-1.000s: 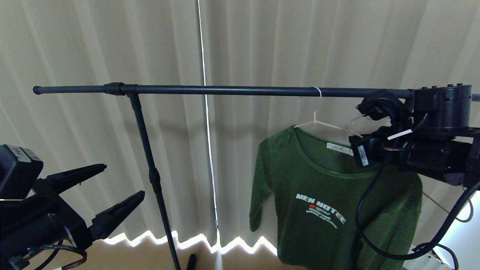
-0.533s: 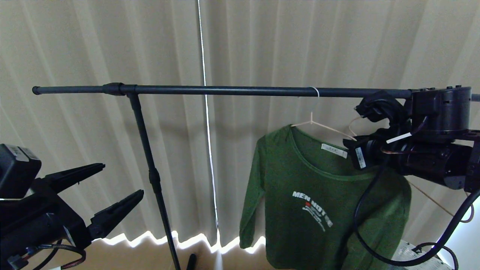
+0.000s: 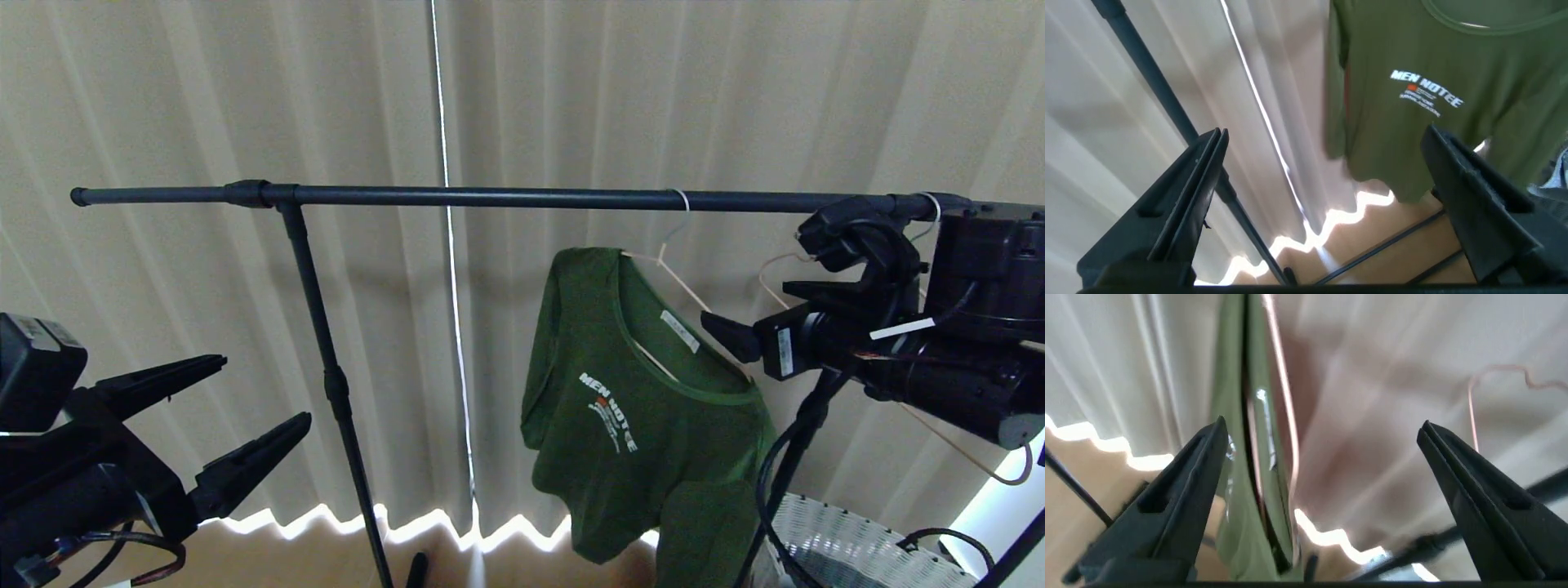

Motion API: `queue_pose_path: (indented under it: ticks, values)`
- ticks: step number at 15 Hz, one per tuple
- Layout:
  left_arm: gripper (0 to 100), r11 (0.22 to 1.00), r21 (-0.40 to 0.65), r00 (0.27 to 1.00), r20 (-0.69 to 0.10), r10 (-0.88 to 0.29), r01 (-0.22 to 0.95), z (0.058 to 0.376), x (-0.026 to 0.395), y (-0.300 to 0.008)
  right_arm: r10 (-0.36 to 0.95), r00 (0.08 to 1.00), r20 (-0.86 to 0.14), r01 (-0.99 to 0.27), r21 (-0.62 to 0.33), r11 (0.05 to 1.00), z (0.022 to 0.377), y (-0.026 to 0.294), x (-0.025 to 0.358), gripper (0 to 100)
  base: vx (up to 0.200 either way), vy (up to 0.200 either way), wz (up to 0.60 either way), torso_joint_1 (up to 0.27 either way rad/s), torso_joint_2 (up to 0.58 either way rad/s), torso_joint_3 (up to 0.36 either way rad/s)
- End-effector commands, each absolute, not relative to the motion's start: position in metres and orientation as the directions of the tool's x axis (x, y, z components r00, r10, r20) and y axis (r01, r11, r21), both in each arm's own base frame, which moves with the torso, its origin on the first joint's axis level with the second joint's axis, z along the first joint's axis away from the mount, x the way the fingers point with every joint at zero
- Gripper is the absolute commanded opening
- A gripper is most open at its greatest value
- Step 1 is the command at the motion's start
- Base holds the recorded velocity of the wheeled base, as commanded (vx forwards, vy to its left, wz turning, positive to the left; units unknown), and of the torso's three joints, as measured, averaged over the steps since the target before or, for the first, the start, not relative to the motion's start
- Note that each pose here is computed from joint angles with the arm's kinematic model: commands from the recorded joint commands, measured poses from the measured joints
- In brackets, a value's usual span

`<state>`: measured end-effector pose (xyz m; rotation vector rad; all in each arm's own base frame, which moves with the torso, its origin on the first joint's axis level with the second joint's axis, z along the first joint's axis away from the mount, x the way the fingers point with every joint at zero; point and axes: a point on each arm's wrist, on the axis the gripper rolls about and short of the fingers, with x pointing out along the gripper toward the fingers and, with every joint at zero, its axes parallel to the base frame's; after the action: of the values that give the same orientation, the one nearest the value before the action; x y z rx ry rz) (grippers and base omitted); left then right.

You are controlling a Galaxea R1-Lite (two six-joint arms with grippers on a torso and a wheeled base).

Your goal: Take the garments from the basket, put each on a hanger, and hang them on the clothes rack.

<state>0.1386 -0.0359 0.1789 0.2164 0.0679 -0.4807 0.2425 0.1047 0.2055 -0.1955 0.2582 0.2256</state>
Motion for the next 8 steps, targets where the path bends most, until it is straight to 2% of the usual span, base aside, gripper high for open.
queue_pose_path:
  ticks: [1,5,8]
  values:
    - [100,0.864,0.19,0.885,-0.118,-0.451,0.466,0.178,0.138,-0.036,0.196,0.951,-0.24,-0.238,-0.158,0.958,0.212,0.094,0.221,100,0.0,0.0,0.0,0.0,0.0,0.0]
    - [100,0.865,0.191,0.886,-0.113,-0.45,0.463,0.178,0.135,-0.035,0.142,0.973,-0.18,-0.17,-0.148,0.974,0.222,0.065,0.186,100,0.0,0.0,0.0,0.0,0.0,0.0]
    - [100,0.865,0.192,0.886,-0.113,-0.45,0.463,0.178,0.136,-0.035,0.069,0.971,-0.23,-0.107,-0.156,0.982,0.216,0.046,0.171,100,0.0,0.0,0.0,0.0,0.0,0.0]
